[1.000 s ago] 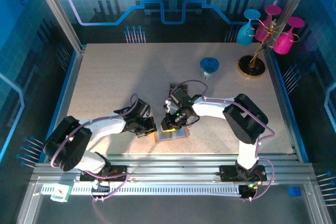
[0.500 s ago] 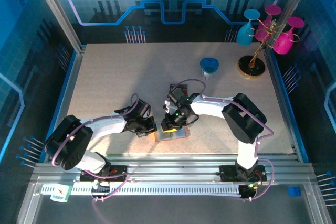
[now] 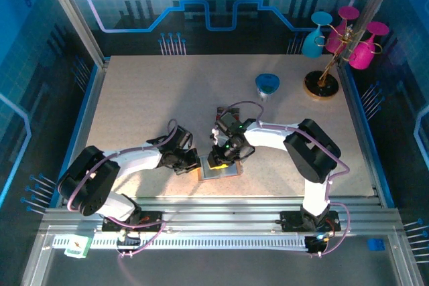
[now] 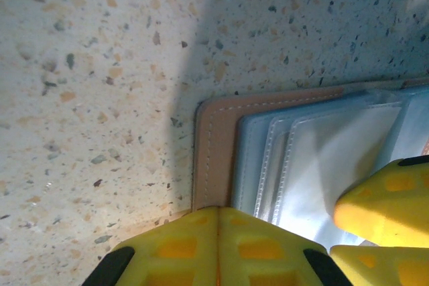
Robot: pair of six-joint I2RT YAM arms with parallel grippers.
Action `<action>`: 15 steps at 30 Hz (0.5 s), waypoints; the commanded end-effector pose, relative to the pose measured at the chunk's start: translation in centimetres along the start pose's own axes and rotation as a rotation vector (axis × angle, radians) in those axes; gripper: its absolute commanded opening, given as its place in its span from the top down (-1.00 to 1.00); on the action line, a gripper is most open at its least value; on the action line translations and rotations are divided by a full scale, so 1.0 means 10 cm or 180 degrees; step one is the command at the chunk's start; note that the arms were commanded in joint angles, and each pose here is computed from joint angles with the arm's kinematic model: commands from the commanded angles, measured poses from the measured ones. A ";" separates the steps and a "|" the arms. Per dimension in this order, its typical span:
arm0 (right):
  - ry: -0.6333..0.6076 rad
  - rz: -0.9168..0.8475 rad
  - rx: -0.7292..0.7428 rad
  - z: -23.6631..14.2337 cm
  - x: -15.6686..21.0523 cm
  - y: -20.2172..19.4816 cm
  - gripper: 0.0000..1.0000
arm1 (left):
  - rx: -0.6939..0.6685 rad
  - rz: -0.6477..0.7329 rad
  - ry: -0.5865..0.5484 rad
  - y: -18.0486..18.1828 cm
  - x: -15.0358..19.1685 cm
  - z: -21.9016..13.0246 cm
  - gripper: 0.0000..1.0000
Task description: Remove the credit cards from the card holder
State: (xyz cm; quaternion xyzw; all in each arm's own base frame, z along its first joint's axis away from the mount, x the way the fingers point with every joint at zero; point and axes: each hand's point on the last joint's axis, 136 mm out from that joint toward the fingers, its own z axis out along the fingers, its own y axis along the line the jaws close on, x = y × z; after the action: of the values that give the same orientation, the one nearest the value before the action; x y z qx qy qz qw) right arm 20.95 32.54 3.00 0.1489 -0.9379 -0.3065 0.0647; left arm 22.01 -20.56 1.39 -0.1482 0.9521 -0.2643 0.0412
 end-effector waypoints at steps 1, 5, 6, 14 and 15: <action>0.0005 0.0063 0.0053 -0.06 0.06 -0.10 0.41 | -0.0218 -0.0008 0.0041 0.18 0.03 0.04 0.86; -0.0008 0.0106 -0.0011 -0.05 0.08 -0.12 0.41 | -0.0200 0.0000 0.0034 0.16 0.03 0.02 0.86; -0.0010 0.0103 -0.0020 -0.05 0.09 -0.11 0.41 | -0.0196 0.0002 0.0022 0.16 0.02 0.01 0.86; -0.0094 0.0137 -0.0209 -0.04 0.08 -0.08 0.41 | -0.0030 0.0025 -0.0070 0.00 -0.01 -0.13 0.82; -0.0114 0.0140 -0.0258 -0.05 0.08 -0.07 0.41 | 0.0016 0.0026 -0.0109 -0.04 -0.03 -0.18 0.81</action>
State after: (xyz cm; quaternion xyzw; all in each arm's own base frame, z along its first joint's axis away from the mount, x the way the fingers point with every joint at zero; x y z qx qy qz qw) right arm 20.60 31.65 2.53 0.1353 -0.9337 -0.3263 0.0584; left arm 21.90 -20.37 1.82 -0.1489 0.9521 -0.2635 0.0443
